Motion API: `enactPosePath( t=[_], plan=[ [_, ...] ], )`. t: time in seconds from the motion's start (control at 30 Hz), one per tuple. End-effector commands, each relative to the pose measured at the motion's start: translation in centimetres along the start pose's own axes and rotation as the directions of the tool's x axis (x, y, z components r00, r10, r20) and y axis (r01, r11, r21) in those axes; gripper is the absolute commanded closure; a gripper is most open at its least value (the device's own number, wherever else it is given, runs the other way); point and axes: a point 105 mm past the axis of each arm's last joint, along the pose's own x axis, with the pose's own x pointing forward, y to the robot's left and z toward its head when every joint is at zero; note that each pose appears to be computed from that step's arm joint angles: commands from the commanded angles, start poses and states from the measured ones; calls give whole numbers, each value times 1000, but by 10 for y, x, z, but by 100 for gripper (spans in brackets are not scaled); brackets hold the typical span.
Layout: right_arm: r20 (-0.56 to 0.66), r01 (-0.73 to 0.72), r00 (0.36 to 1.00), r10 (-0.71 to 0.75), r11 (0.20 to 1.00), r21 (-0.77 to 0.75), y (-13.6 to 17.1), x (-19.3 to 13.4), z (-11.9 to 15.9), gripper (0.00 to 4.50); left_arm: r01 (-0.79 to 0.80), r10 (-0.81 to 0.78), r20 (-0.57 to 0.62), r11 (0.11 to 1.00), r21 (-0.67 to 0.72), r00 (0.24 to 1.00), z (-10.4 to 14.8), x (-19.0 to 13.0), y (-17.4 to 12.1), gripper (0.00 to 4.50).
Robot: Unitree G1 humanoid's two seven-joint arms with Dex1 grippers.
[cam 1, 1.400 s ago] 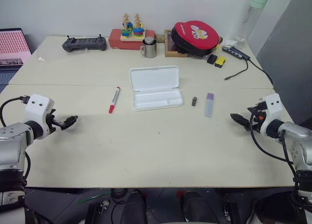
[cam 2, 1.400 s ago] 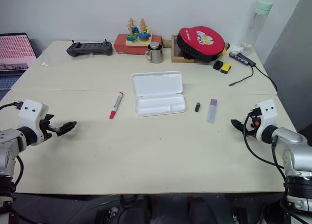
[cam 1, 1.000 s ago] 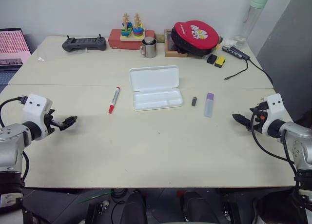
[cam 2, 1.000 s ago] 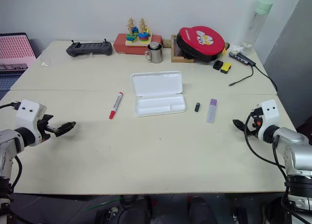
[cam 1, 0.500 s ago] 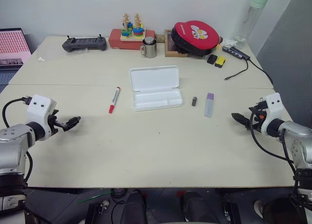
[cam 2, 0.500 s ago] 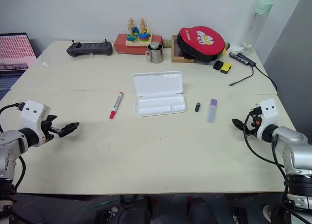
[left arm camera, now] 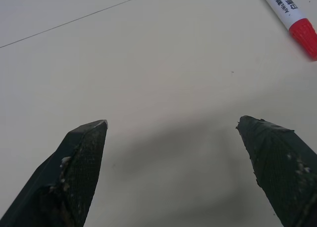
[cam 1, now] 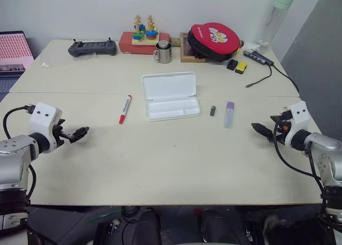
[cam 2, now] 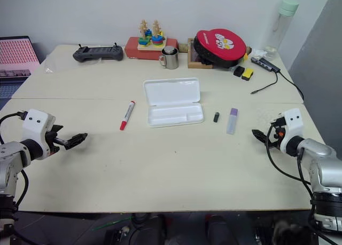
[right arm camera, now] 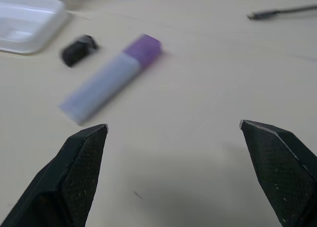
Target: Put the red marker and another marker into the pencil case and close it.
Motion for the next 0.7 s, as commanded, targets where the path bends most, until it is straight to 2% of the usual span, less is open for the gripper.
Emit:
enactPosePath(
  t=[0.03,0.1,0.2,0.27,0.33,0.47,0.57,0.7],
  plan=[
    [4,-287,956,292,942,-176,49,24,34,1,99,-102,117,995,30,988,28,11,-24,0],
    [-34,-373,926,375,902,-217,62,39,40,1,130,-129,195,991,7,972,41,16,-35,0],
    [-53,-424,904,424,872,-245,69,53,48,1,195,-184,263,981,-15,947,53,19,-51,0],
    [-69,-459,886,459,844,-279,77,77,57,1,316,-301,334,949,11,893,67,21,-86,0],
    [-106,-504,860,498,804,-315,90,98,62,1,380,-362,375,924,28,853,76,21,-108,0],
    [-148,-562,824,547,756,-335,101,117,64,1,399,-365,421,917,10,830,84,20,-117,0],
    [-185,-575,816,548,734,-361,108,136,69,1,499,-450,488,866,32,748,101,13,-146,0],
    [-228,-604,795,562,706,-370,114,145,71,1,505,-450,504,862,31,737,107,13,-150,0]
  ],
)
